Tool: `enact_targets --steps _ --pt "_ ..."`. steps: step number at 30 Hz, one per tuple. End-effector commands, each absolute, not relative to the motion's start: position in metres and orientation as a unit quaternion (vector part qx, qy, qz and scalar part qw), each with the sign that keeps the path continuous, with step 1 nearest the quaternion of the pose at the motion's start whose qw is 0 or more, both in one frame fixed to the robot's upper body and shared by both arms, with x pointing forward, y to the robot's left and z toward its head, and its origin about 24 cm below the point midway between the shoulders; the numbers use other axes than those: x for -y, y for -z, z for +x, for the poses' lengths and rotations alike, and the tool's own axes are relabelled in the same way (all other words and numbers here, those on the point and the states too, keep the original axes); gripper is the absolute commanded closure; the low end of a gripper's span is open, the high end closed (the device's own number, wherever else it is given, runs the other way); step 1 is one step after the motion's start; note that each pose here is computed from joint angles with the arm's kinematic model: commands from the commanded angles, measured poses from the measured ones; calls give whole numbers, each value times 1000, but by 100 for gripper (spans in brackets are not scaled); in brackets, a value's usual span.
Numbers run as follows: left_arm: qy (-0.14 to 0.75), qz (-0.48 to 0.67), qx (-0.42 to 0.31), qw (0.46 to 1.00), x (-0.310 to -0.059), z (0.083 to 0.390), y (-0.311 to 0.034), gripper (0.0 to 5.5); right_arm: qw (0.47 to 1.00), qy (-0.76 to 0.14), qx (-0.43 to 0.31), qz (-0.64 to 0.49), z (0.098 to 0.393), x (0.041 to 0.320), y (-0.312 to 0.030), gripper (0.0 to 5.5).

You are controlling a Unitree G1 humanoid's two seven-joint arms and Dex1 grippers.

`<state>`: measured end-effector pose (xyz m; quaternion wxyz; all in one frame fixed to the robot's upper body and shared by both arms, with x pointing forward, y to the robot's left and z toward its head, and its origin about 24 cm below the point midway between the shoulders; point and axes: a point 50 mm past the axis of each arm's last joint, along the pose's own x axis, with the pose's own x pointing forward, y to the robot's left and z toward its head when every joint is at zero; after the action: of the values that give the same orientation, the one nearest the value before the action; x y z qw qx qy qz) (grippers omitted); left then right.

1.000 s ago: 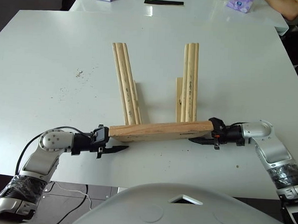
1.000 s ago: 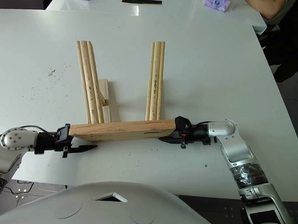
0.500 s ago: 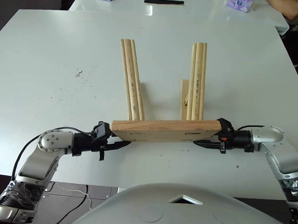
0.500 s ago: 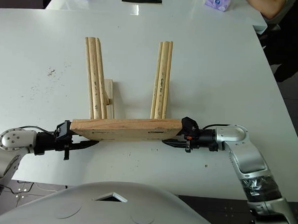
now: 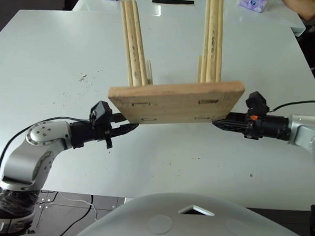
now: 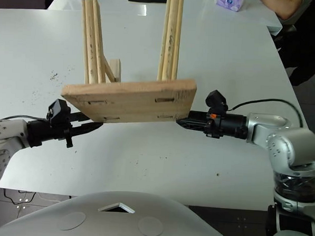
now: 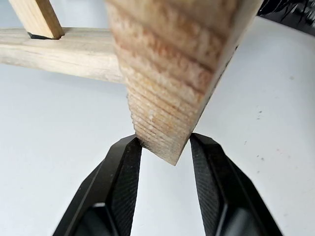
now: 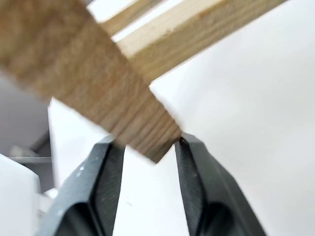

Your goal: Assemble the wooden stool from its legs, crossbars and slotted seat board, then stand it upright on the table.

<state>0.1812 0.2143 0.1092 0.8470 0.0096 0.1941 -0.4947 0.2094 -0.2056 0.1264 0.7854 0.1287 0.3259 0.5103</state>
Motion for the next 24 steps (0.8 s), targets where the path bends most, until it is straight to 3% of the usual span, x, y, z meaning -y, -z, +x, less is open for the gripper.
enact_targets --steps 1,6,12,15,19,24 --pt "552 -2 -145 821 -204 179 -173 400 708 -623 -275 189 205 190 -181 399" --pt "589 -52 -177 786 -205 172 -205 411 627 -683 -296 229 187 192 -200 399" --pt "602 -91 -211 765 -215 168 -229 411 619 -693 -290 227 166 188 -223 399" --pt "569 -86 -238 783 -218 170 -202 411 648 -676 -274 218 166 184 -219 399" --pt "525 -16 -255 812 -219 170 -168 411 738 -635 -205 103 173 182 -208 399" --pt "531 49 -250 808 -208 160 -145 411 788 -591 -168 37 182 203 -198 399"
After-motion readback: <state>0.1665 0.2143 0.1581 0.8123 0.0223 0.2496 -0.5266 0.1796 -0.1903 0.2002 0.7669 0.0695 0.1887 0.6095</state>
